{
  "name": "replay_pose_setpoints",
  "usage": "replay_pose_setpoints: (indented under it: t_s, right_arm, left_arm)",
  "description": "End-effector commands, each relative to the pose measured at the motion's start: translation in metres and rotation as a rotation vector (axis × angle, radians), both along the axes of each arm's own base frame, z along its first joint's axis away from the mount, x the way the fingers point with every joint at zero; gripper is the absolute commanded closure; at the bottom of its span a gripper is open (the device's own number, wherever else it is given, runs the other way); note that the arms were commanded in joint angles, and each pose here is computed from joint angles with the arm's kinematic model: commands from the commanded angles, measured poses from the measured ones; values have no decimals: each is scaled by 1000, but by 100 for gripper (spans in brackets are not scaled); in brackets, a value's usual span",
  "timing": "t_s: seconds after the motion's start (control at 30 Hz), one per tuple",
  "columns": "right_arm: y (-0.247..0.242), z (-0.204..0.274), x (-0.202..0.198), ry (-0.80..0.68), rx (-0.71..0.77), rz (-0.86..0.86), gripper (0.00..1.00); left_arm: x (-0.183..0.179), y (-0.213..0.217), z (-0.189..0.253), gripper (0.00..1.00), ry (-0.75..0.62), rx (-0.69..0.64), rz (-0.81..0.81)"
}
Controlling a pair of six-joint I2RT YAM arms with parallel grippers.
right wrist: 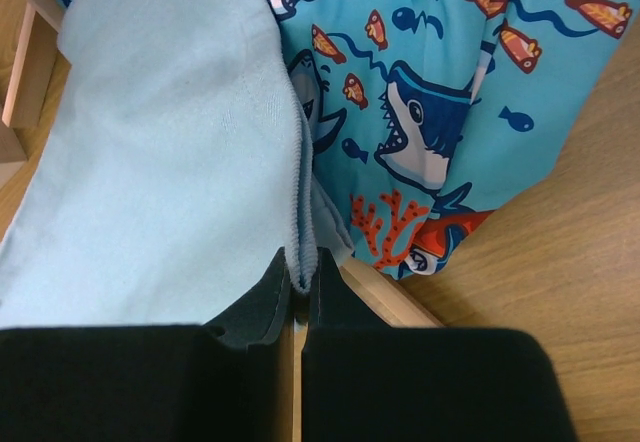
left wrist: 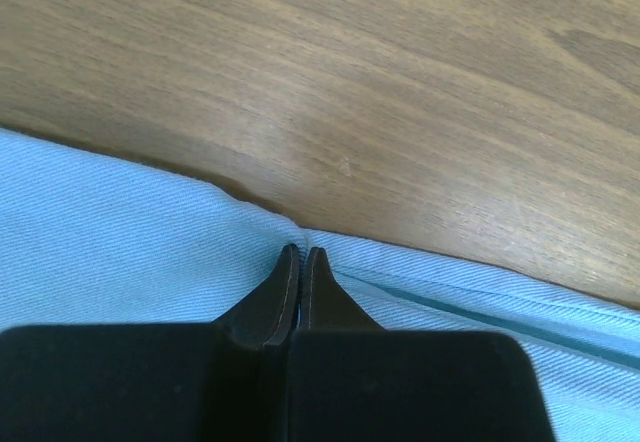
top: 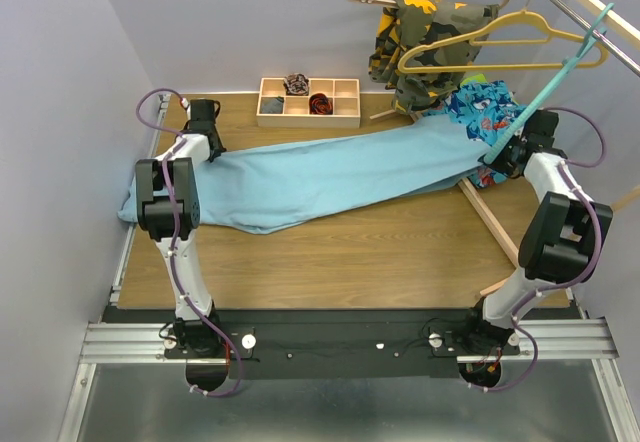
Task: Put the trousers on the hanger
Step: Fold the trousers at the center of the board.
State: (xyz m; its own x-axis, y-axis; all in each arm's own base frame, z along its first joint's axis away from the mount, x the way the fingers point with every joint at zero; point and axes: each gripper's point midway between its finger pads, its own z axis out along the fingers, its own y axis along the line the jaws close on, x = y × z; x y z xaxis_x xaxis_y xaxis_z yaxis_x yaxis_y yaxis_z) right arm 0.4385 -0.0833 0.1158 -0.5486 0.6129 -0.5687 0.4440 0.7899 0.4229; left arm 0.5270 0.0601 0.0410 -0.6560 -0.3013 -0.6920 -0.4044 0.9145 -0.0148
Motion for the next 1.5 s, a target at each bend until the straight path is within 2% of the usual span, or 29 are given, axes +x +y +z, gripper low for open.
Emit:
replay_pose_setpoints:
  t_s: [0.0, 0.2, 0.43, 0.77, 1.13, 1.27, 1.4, 1.43, 1.47]
  right_arm:
    - [-4, 12, 17, -66, -7, 8, 99]
    - [-4, 37, 36, -125, -10, 12, 99]
    - [2, 24, 46, -101, -9, 32, 99]
    - [14, -22, 54, -11, 3, 68, 99]
    - [10, -16, 74, -31, 4, 47, 97]
    - [8, -26, 65, 11, -2, 26, 96]
    - [15, -34, 51, 37, 17, 33, 88]
    - [16, -37, 49, 48, 18, 33, 81]
    - [17, -39, 47, 51, 19, 35, 80]
  left_arm:
    - [-6, 33, 17, 100, -17, 44, 63]
    - [-5, 36, 21, 100, -34, 32, 73]
    - [-9, 49, 17, 100, -41, 14, 107]
    - [-13, 54, 7, 100, -18, 22, 108]
    - [-11, 57, 5, 100, -12, 28, 112]
    - [-11, 55, 4, 100, -11, 18, 107]
    - [-10, 54, 3, 100, -13, 13, 103]
    - [-10, 54, 3, 100, -13, 12, 102]
    - [-10, 54, 3, 100, -12, 11, 103]
